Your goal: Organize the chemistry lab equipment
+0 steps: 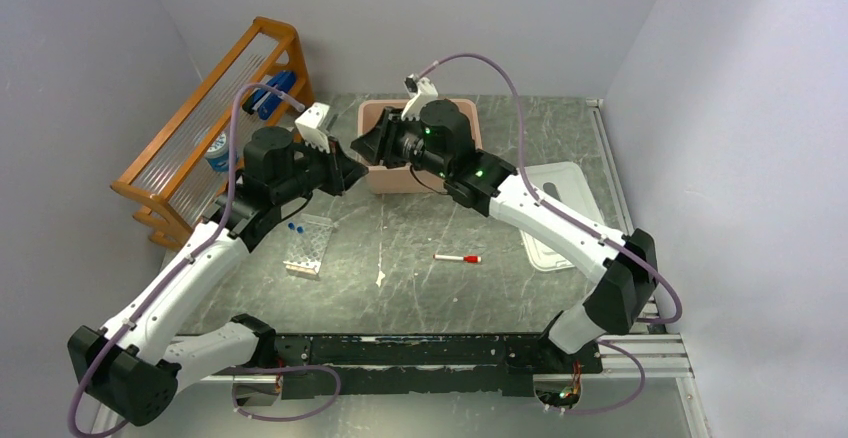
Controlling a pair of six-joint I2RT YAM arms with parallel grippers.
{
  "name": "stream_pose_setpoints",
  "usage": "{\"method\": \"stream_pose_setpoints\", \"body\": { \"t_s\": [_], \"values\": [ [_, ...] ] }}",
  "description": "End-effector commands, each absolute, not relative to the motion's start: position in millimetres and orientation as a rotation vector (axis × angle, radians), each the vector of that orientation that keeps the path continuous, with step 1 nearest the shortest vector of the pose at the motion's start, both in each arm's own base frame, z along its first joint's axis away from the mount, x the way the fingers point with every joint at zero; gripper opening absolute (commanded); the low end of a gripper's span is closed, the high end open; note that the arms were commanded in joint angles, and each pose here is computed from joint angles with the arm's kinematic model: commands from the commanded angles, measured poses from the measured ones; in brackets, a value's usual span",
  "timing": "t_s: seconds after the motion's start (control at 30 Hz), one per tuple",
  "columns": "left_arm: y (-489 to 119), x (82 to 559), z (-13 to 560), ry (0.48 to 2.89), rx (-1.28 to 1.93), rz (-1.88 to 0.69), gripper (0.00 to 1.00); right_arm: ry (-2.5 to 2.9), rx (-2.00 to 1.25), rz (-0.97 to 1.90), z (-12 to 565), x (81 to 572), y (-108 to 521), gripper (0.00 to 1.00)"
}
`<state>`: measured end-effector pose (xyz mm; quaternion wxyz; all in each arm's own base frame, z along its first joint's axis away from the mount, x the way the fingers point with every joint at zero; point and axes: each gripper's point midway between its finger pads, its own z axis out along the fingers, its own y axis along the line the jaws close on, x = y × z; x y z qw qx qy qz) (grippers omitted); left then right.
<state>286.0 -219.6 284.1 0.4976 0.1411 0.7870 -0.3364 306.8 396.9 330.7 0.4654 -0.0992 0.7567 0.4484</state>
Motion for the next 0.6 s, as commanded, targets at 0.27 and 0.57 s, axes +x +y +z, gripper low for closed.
{"method": "stream_pose_setpoints", "body": {
  "t_s": [0.27, 0.57],
  "values": [
    [-213, 283, 285, 1.832, 0.575, -0.681, 0.05, 1.971, -0.340, 1.125, 327, 309, 400, 0.35],
    [-209, 285, 282, 1.836, 0.574, -0.647, 0.05, 1.966, -0.346, 1.151, 324, 310, 404, 0.11]
  ]
}}
